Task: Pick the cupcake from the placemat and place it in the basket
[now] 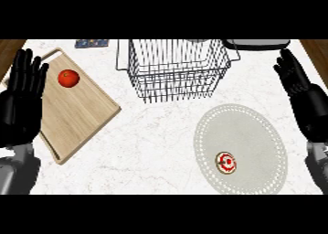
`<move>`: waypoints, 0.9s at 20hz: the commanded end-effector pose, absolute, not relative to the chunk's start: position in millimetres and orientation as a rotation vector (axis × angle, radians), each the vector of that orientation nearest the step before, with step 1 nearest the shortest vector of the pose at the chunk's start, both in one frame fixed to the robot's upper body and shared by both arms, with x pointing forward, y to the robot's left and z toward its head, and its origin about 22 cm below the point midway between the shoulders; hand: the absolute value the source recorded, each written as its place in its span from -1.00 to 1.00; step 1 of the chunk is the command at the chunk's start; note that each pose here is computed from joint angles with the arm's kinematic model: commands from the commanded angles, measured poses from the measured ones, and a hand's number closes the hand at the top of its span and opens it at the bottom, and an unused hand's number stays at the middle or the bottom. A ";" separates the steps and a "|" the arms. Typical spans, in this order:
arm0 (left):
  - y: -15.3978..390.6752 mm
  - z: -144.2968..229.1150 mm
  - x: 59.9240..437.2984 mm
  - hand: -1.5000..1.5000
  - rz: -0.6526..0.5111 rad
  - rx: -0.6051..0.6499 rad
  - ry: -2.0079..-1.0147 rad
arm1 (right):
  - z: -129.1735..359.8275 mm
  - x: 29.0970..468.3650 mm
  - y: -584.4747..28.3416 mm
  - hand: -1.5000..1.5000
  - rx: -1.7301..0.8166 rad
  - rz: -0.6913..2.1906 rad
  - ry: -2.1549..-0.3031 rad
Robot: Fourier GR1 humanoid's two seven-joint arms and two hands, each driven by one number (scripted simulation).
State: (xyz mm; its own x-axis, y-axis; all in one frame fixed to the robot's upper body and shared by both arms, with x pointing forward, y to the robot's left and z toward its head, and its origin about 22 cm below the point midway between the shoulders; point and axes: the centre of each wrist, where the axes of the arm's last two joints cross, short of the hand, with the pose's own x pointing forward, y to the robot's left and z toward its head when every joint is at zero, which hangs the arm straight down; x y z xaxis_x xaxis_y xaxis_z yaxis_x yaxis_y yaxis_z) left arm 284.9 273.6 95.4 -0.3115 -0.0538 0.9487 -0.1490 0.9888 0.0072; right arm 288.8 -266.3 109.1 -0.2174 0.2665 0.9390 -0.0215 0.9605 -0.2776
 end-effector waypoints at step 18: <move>298.0 -58.5 196.1 0.00 -0.007 0.170 -1.006 | 98.0 234.1 -137.8 -1.00 0.069 1.049 -1.879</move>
State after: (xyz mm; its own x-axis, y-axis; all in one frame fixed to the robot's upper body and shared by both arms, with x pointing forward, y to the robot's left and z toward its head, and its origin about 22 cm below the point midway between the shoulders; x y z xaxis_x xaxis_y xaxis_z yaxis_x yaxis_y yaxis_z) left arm 222.4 289.9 -31.4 0.3993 -0.0976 0.9116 -0.0602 0.9894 0.1322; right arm 228.3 -119.8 85.1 -0.4502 0.1262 0.8840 -0.6134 0.6757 -0.4088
